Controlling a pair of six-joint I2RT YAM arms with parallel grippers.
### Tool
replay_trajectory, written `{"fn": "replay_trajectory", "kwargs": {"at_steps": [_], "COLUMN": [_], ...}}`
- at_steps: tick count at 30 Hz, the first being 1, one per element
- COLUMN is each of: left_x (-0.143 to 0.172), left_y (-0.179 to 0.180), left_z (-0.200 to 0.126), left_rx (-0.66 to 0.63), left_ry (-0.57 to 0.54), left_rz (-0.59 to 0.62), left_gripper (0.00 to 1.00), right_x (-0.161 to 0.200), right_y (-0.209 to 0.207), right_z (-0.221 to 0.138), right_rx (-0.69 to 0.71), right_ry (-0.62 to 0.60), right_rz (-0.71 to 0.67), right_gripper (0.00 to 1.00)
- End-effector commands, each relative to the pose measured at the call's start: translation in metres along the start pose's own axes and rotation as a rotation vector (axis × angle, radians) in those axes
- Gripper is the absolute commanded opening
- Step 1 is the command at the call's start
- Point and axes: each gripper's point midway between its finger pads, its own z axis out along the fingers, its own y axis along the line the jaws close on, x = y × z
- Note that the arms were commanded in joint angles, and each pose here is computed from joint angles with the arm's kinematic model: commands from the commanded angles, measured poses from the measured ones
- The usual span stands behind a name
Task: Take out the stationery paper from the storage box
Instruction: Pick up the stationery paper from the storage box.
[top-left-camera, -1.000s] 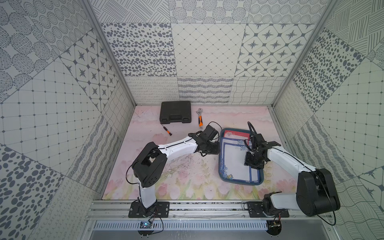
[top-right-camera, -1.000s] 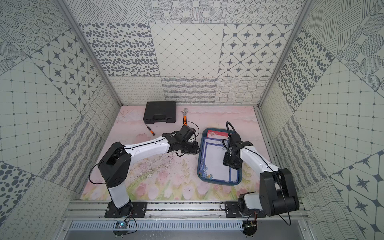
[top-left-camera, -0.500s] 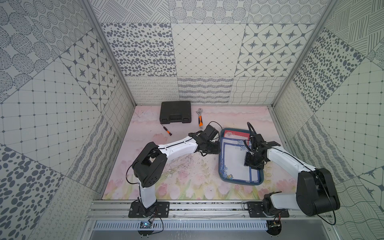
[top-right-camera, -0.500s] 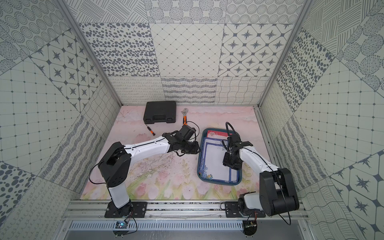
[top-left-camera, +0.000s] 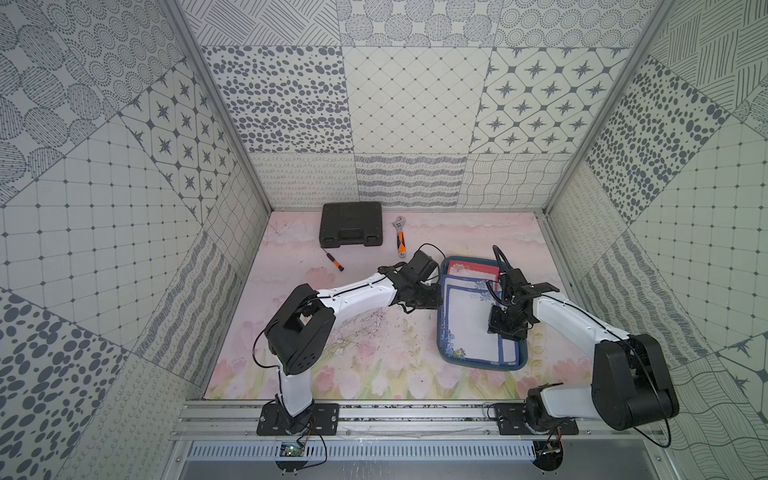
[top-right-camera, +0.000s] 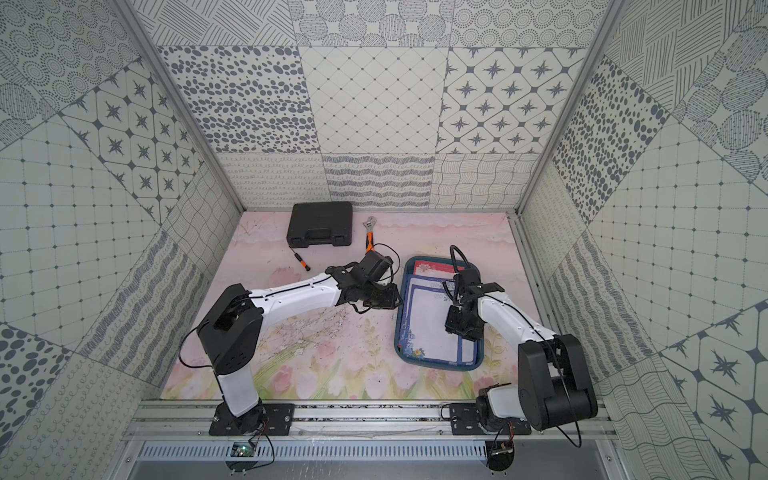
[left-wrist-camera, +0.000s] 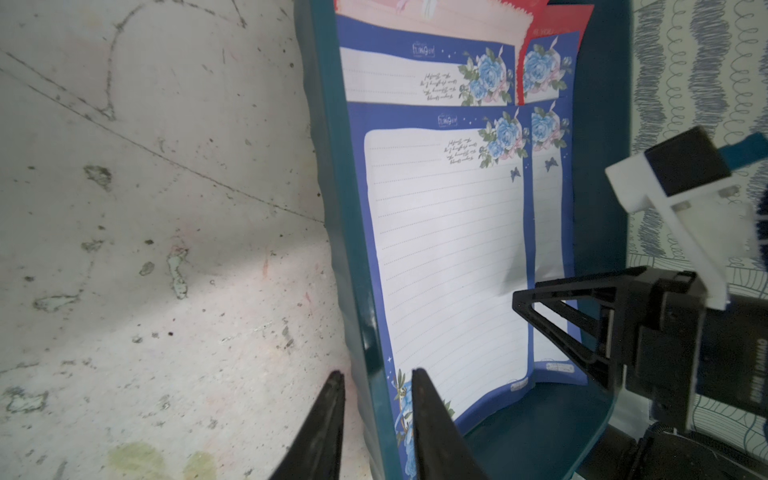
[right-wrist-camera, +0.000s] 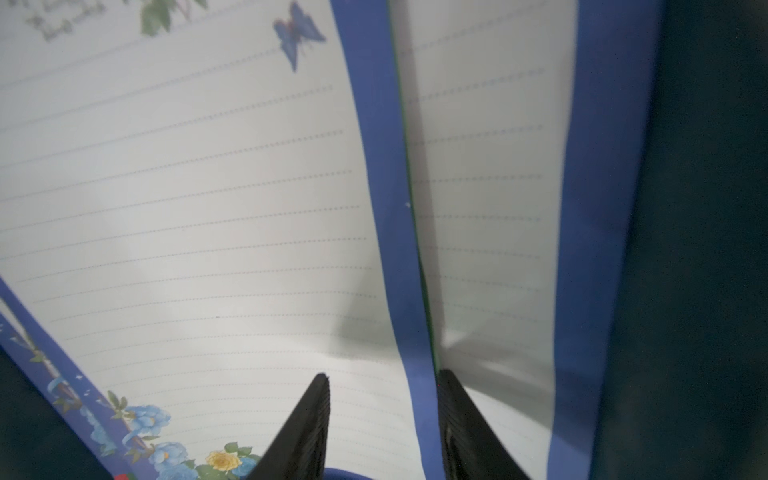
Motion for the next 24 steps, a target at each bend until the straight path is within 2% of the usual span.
{"fn": "replay_trajectory", "kwargs": {"at_steps": [1,24], "left_x": [0.005,0.009], "left_y": [-0.004,-0.005], "left_z": [0.002,0.021], "left_rx": [0.001,0.005], "left_ry": [0.022,0.069], "left_rz": [0.004,0.008], "left_gripper": [0.29,0.27], "right_x": [0.004,-0.003], "right_y": [0.002,0.021], "right_z": [0.003,-0.003], "right_rx": [-0.009,-0.115], "right_ry": [0.014,-0.016], "right_rz": [-0.004,-0.031], "right_gripper": [0.45,0.41]}}
